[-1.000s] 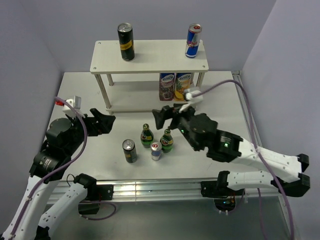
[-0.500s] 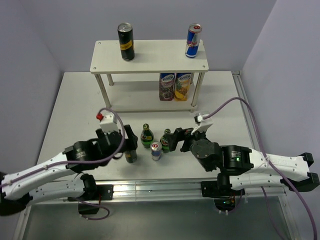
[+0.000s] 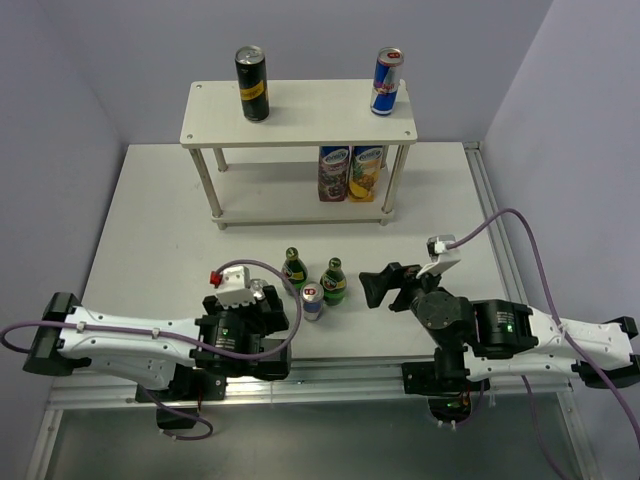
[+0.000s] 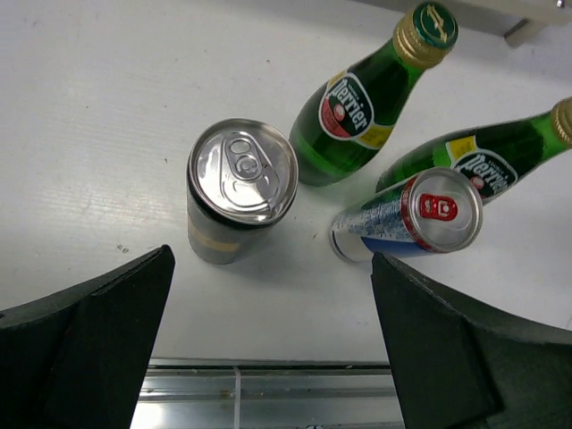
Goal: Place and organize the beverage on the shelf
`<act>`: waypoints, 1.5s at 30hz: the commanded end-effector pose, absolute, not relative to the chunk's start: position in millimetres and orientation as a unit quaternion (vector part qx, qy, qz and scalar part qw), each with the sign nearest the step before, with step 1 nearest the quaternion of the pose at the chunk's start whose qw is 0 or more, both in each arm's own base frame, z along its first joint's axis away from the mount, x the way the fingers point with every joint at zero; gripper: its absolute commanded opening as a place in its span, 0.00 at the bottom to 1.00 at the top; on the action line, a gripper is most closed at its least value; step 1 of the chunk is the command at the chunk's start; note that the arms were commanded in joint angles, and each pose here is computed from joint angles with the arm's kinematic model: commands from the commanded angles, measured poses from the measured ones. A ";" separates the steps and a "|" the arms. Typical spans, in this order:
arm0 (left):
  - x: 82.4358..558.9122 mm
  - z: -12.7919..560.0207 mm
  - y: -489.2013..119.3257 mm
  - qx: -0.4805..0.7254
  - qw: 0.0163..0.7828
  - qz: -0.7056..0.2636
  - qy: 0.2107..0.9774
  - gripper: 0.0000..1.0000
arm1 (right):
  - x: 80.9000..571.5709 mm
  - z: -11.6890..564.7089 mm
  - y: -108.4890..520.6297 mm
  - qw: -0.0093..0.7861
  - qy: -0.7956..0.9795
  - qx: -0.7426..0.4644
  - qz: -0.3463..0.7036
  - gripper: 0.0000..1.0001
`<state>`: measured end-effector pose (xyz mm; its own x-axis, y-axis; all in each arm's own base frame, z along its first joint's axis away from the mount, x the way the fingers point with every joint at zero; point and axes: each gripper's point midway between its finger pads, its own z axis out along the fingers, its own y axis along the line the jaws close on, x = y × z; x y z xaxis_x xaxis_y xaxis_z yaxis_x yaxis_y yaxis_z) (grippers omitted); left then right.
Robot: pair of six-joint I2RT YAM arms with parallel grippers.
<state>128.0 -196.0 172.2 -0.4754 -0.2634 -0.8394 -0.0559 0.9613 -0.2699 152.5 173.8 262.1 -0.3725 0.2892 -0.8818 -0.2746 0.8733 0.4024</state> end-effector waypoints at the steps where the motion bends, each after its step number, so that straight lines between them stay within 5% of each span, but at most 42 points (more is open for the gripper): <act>1: 136.6 183.8 -184.8 -0.141 0.533 -0.117 0.826 0.99 | 153.9 255.6 164.7 0.563 0.789 0.021 0.244 1.00; 10: 148.4 121.5 -188.2 -0.121 0.518 -0.142 0.835 0.99 | 152.1 247.5 159.9 0.559 0.791 0.024 0.248 1.00; 29: 206.4 81.5 -190.9 -0.103 0.554 -0.126 0.816 0.99 | 153.0 233.0 156.8 0.558 0.797 0.022 0.231 1.00; 30: 208.2 80.0 -189.0 -0.110 0.554 -0.123 0.816 0.95 | 153.0 231.4 155.4 0.558 0.798 0.022 0.227 1.00; 31: 211.0 76.8 -186.8 -0.114 0.550 -0.116 0.819 0.81 | 152.8 230.6 155.3 0.557 0.799 0.022 0.226 1.00; 36: 217.3 77.3 -185.8 -0.115 0.554 -0.100 0.819 0.55 | 153.6 227.7 151.8 0.558 0.799 0.028 0.223 1.00; 37: 218.7 81.3 -187.7 -0.117 0.554 -0.102 0.818 0.46 | 153.2 228.3 152.1 0.558 0.798 0.028 0.227 1.00; 38: 217.9 82.5 -184.5 -0.115 0.553 -0.094 0.820 0.24 | 153.2 227.9 152.0 0.558 0.797 0.029 0.228 1.00; 40: 220.6 103.7 -188.6 -0.125 0.558 -0.105 0.813 0.06 | 153.3 227.6 150.2 0.559 0.797 0.030 0.226 1.00; 45: 225.7 171.2 -182.2 -0.095 0.579 -0.076 0.806 0.00 | 153.4 226.7 146.2 0.559 0.797 0.033 0.225 1.00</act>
